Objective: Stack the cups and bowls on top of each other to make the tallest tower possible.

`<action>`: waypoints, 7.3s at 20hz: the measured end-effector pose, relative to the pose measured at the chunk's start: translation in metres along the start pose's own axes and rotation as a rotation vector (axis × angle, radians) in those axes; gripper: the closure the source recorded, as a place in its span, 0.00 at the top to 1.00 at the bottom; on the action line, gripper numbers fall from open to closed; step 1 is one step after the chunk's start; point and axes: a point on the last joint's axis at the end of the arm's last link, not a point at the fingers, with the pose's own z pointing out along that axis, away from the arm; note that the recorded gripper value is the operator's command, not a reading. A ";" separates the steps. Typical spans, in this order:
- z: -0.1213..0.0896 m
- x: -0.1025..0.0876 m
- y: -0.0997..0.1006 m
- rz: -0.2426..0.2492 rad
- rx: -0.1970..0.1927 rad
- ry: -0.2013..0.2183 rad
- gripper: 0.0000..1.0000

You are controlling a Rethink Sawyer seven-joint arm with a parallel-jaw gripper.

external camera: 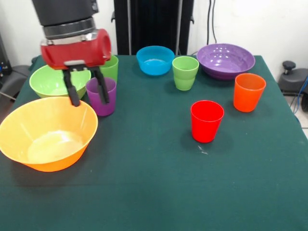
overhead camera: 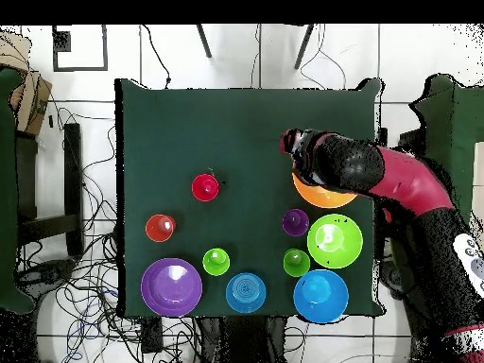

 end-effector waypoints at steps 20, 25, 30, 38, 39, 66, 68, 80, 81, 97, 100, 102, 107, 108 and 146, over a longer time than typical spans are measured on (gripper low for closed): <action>0.014 0.017 0.027 -0.055 -0.013 0.040 1.00; 0.014 0.021 0.027 -0.057 -0.012 0.063 1.00; 0.014 0.024 0.028 -0.060 -0.010 0.089 1.00; 0.016 0.017 0.033 -0.066 -0.011 0.102 1.00; 0.018 0.014 0.035 -0.066 -0.013 0.104 1.00; 0.066 -0.049 0.072 -0.061 -0.068 0.212 1.00; 0.068 -0.049 0.071 -0.059 -0.068 0.214 1.00; 0.066 -0.057 0.067 -0.055 -0.062 0.197 1.00; 0.066 -0.058 0.067 -0.055 -0.061 0.196 1.00; 0.049 -0.092 0.057 -0.013 -0.172 -0.055 1.00; 0.045 -0.097 0.052 -0.012 -0.180 -0.095 1.00; 0.044 -0.097 0.052 -0.015 -0.182 -0.100 1.00; 0.044 -0.094 0.059 -0.035 -0.192 -0.100 1.00; 0.044 -0.093 0.061 -0.038 -0.193 -0.099 1.00; 0.074 -0.034 0.120 -0.190 -0.107 0.224 1.00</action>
